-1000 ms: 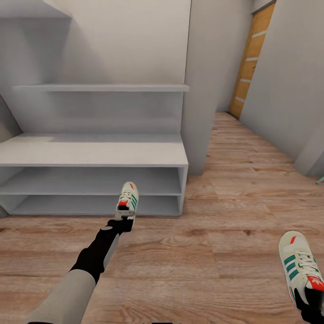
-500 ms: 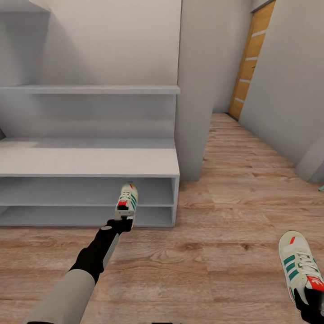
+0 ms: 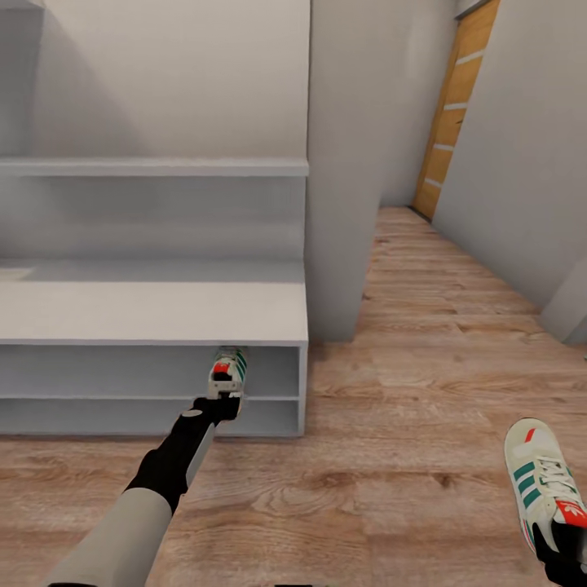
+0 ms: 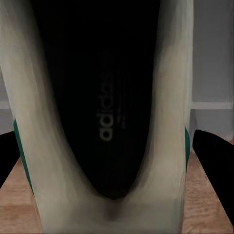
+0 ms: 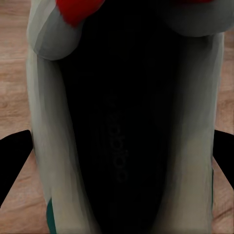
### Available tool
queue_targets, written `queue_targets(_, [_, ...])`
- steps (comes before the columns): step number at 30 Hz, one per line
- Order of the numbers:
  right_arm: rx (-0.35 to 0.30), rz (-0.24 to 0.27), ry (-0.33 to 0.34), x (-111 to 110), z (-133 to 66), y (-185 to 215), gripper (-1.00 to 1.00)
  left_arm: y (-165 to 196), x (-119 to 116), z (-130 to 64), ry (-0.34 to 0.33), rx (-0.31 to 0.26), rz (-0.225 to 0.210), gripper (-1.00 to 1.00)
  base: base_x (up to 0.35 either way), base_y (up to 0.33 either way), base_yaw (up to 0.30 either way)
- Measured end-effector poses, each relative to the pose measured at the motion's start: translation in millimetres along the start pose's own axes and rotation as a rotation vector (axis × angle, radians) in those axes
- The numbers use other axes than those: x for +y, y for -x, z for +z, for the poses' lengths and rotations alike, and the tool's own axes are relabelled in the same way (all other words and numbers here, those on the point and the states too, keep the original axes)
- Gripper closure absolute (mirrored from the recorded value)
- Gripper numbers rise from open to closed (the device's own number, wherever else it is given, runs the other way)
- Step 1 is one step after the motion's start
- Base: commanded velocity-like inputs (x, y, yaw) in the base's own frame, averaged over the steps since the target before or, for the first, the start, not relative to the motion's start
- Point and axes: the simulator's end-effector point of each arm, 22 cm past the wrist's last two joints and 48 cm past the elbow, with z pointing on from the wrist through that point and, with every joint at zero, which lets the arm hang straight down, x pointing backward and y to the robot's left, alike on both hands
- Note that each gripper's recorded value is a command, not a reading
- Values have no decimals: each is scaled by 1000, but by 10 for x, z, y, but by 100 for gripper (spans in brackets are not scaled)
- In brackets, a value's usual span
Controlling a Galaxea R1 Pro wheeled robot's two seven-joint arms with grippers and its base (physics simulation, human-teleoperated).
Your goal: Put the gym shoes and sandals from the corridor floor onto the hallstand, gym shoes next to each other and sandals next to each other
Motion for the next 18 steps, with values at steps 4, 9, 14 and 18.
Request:
queue_targets(4, [1,1,0,1,-1,-4,100,-5,11,0,1,0,-2,100,314,-69,0])
queue_targets(9, [2,1,0,1,-1,-7,100,-11,15,4,1,1,-2,100,104,-11,0])
queue_targets(14, [2,1,0,1,-1,-9,100,-11,14,5,1,1,-1,100,30,-2,0])
queue_targets(18, [2,1,0,1,-2,-8,100,-12,16,3,1,1,-1,100,194,0,0])
